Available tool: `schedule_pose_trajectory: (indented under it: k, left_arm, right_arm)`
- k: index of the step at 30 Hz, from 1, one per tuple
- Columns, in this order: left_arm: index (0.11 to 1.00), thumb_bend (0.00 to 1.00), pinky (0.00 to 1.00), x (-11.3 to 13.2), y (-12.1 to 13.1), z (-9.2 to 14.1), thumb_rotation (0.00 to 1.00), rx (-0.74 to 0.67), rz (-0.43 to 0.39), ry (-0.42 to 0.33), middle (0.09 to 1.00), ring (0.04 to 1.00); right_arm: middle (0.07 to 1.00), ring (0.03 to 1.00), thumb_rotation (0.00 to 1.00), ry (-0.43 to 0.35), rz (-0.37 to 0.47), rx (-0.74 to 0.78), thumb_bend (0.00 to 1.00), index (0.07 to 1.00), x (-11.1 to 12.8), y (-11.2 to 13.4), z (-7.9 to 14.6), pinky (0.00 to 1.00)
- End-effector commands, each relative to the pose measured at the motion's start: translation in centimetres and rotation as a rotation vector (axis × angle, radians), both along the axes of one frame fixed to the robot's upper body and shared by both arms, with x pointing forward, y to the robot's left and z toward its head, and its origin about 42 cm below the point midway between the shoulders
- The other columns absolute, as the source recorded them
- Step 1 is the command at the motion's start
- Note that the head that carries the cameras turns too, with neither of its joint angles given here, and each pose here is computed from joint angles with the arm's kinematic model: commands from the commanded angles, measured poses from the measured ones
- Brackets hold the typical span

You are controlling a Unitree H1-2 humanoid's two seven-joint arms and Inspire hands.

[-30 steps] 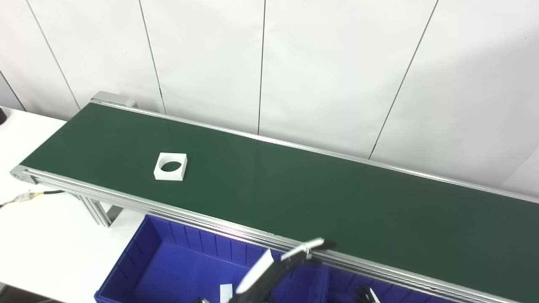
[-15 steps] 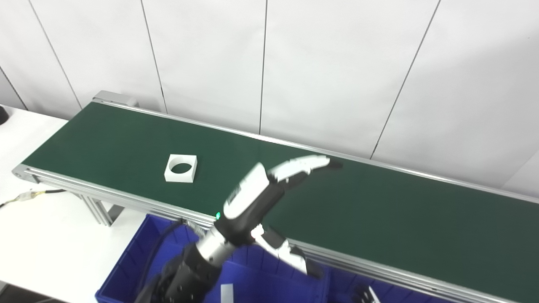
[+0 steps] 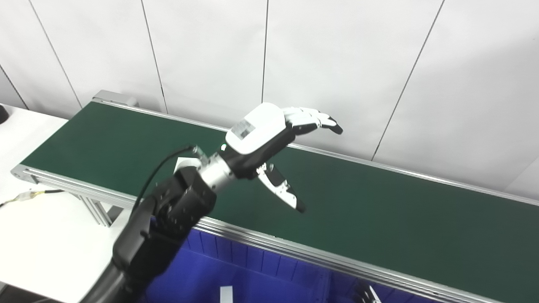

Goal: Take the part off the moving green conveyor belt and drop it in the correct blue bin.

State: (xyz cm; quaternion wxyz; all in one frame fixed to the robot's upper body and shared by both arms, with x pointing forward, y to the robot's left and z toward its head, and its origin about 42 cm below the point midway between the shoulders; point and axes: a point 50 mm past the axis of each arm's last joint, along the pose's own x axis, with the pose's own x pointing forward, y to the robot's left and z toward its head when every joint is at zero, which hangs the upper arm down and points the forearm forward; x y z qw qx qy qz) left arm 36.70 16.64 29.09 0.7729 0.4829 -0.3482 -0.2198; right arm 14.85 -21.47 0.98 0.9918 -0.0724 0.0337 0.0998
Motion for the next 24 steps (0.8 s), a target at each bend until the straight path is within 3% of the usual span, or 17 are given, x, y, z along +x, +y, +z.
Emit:
schedule_pose_trajectory:
  k: [1,3,13,24]
  left_arm:
    - [0.811,1.00,0.60,1.2,0.3,1.8,0.08,0.060,0.021,-0.033,0.841,0.747]
    - [0.842,1.00,0.58,2.3,0.8,1.8,0.02,0.125,0.049,-0.004,0.852,0.735]
    - [0.844,1.00,0.56,7.1,3.3,0.8,0.00,0.271,0.114,0.125,0.840,0.716]
    - [0.867,1.00,0.57,10.8,5.9,-2.7,0.02,0.332,0.204,0.311,0.858,0.764]
  right_arm:
    - [0.921,0.901,0.99,-0.084,0.011,0.024,0.89,0.952,0.4,0.4,1.1,0.90]
    - [0.920,0.898,0.99,-0.088,0.008,0.022,0.89,0.951,0.4,0.5,1.1,0.90]
    - [0.925,0.902,1.00,-0.093,0.011,0.020,0.91,0.952,0.5,0.9,1.2,0.89]
    - [0.922,0.896,0.98,-0.089,0.007,0.027,0.90,0.945,0.4,1.1,1.1,0.88]
